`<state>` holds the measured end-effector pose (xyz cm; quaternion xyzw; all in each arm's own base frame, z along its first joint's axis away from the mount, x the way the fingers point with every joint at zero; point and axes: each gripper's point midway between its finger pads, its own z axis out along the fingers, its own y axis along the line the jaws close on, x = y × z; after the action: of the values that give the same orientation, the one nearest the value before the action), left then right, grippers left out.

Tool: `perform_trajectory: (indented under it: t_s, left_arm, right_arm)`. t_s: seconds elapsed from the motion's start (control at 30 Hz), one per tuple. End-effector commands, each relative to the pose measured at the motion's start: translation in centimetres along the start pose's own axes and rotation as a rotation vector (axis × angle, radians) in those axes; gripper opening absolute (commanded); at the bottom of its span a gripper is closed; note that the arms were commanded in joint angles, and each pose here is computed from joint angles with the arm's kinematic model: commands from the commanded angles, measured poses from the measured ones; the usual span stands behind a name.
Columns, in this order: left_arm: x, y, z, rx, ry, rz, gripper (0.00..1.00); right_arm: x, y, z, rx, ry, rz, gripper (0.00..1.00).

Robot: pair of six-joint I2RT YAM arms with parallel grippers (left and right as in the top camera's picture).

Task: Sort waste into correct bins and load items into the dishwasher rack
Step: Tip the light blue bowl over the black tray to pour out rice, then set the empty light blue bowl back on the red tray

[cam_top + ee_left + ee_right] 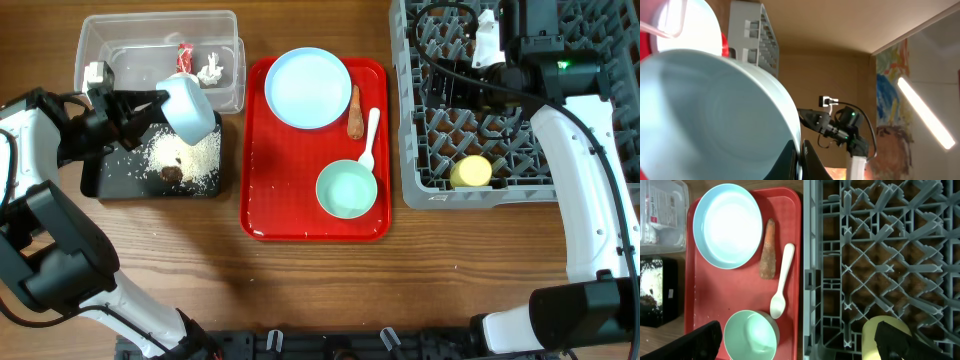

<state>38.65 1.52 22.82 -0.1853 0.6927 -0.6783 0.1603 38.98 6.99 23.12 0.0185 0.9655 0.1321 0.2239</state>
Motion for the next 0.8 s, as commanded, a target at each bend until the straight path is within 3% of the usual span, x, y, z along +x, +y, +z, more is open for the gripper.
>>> perform_trajectory:
  t_s: [0.0,0.2,0.3,0.37,0.43,0.5,0.63,0.77]
  left_arm:
    - [1.0,-0.9,0.2,0.011,0.006,0.105,0.04]
    - [8.7,0.1,4.9,-0.174,0.337,0.444,0.04]
    - [12.2,2.4,8.8,-0.244,0.553,0.556,0.04]
    - [13.7,5.0,11.4,-0.379,0.666,0.588,0.04]
    - [13.2,9.3,12.8,-0.737,0.685,0.572,0.04]
    - [12.8,11.5,13.2,-0.976,0.648,0.588,0.04]
    - [13.9,13.1,13.7,-1.246,0.645,0.701,0.04]
    - [15.2,13.3,14.7,-1.258,0.674,0.748,0.04]
  right_arm:
    - [0.2,0.1,0.6,-0.014,0.021,-0.016,1.0]
    - [-0.2,0.2,0.6,-0.016,0.005,-0.019,1.0]
    - [-0.2,0.2,0.6,-0.017,0.005,-0.016,1.0]
    - [-0.1,0.2,0.6,-0.016,0.009,-0.015,1.0]
    - [0.2,0.1,0.6,-0.014,0.02,-0.014,1.0]
    - [0.2,0.1,0.6,-0.014,0.02,-0.015,1.0]
    - [0.2,0.1,0.6,-0.014,0.021,-0.014,1.0]
    - [0.3,0.1,0.6,-0.014,0.023,-0.013,1.0]
